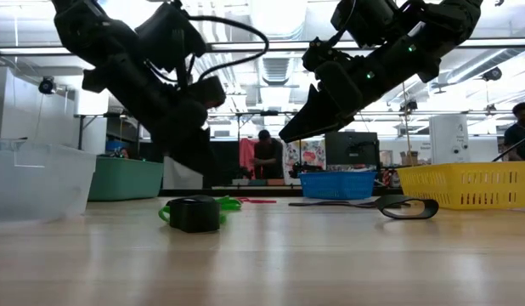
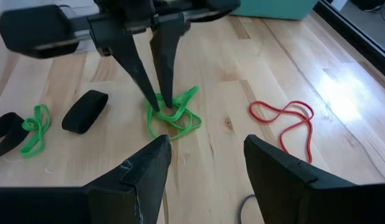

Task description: Sort rubber bands into baskets

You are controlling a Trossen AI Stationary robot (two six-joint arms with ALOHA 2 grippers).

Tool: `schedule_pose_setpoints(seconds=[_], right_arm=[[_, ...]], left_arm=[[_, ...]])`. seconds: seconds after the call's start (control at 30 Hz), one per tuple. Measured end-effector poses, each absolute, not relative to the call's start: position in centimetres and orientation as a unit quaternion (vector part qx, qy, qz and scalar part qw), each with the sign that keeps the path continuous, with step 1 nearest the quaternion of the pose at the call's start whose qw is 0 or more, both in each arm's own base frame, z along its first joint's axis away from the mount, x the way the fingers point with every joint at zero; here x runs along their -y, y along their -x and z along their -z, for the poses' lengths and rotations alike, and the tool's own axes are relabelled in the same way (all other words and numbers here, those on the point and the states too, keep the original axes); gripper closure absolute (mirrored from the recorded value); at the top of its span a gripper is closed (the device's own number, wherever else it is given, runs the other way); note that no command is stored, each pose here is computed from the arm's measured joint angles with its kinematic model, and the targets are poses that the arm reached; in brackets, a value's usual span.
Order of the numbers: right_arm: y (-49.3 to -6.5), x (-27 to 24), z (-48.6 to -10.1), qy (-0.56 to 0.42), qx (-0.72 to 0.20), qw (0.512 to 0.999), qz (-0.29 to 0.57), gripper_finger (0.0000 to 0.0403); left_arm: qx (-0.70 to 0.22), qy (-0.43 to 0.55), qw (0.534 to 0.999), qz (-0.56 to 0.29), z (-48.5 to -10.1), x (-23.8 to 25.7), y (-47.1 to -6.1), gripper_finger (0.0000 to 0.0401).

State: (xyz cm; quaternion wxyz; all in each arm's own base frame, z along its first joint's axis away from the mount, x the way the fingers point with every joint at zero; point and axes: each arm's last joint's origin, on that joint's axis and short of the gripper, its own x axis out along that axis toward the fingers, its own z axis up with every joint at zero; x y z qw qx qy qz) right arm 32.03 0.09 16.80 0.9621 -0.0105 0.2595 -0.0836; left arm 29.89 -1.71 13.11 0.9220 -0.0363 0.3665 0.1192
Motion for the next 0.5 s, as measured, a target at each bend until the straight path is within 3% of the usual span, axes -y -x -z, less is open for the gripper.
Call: schedule_pose_setpoints(seconds=[0.2,0.5], right_arm=[[-32.0,-0.1,-16.8,0.010,-0.259,0.962,0.084,0.0204],[-32.0,-0.1,-16.8,0.010,-0.259,0.962,0.084,0.0204]], left_arm=[[-0.361,0.043,0.924,-0.121,-13.6,1.7,-29.8,0.0397],[-0.381,0.062,0.913,-0.130,-12.4,1.7,-29.8,0.0324]])
